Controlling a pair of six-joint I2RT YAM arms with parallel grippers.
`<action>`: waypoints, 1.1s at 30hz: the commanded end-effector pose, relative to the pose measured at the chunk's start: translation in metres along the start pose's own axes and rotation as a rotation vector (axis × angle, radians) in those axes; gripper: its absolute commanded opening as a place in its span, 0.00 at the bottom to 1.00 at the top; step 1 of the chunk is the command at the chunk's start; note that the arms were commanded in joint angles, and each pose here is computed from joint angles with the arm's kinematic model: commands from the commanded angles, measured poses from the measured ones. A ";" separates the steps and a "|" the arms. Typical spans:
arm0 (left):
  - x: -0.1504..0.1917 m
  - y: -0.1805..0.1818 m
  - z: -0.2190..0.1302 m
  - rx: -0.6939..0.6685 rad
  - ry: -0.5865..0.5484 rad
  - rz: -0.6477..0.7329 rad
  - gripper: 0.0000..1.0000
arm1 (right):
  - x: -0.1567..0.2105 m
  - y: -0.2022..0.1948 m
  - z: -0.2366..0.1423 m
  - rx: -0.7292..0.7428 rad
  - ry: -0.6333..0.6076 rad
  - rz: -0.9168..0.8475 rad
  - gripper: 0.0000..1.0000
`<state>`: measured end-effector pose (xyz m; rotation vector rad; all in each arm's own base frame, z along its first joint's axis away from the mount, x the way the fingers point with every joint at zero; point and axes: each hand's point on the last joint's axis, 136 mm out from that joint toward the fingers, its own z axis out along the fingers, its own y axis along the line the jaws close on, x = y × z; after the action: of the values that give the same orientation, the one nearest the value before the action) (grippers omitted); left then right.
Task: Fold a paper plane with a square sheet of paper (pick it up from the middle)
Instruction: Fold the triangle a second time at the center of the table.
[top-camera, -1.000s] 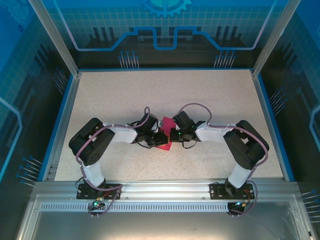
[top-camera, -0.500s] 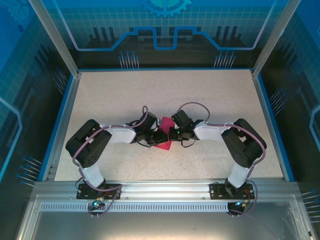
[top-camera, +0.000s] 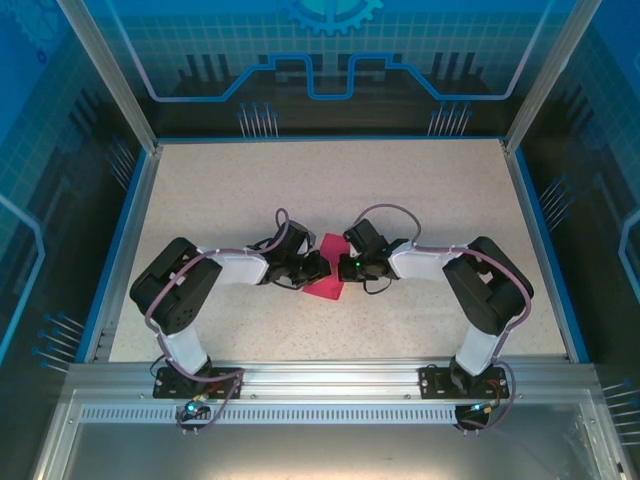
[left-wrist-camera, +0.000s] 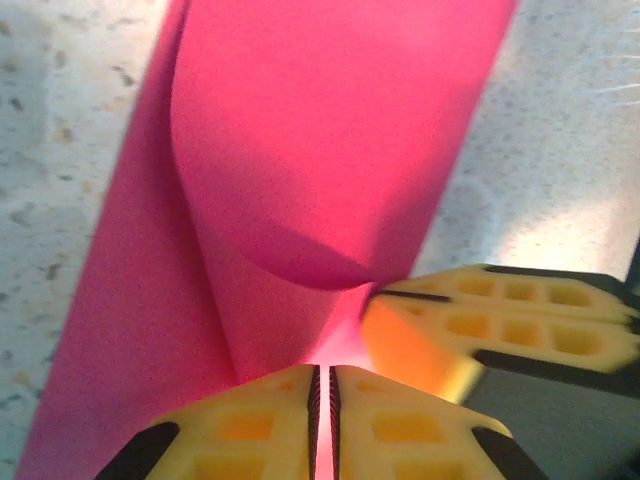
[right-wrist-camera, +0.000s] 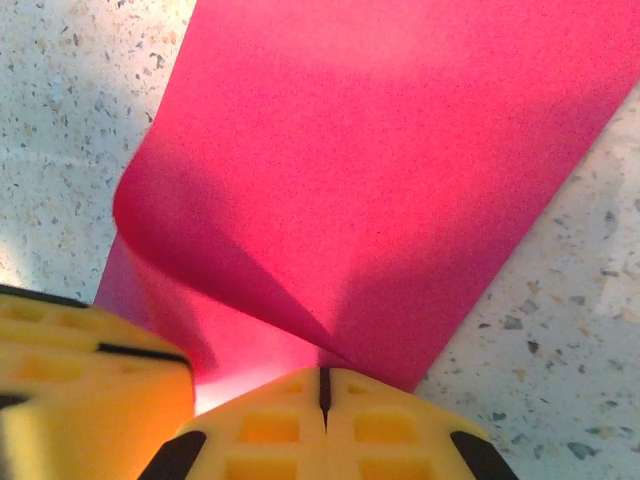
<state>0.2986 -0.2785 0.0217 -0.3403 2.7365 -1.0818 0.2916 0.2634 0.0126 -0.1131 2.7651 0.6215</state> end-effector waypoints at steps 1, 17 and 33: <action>-0.008 0.011 0.004 -0.067 -0.027 -0.007 0.11 | 0.030 -0.028 0.014 0.071 0.103 0.013 0.00; 0.008 0.058 0.001 -0.239 -0.041 -0.106 0.09 | 0.010 0.044 -0.035 -0.196 0.025 -0.096 0.00; 0.014 0.059 -0.001 -0.230 -0.038 -0.153 0.08 | 0.049 0.040 -0.014 -0.167 0.114 -0.075 0.00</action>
<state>0.3023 -0.2687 0.0121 -0.4991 2.7313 -0.9798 0.2414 0.2934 0.0394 -0.3059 2.7523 0.8576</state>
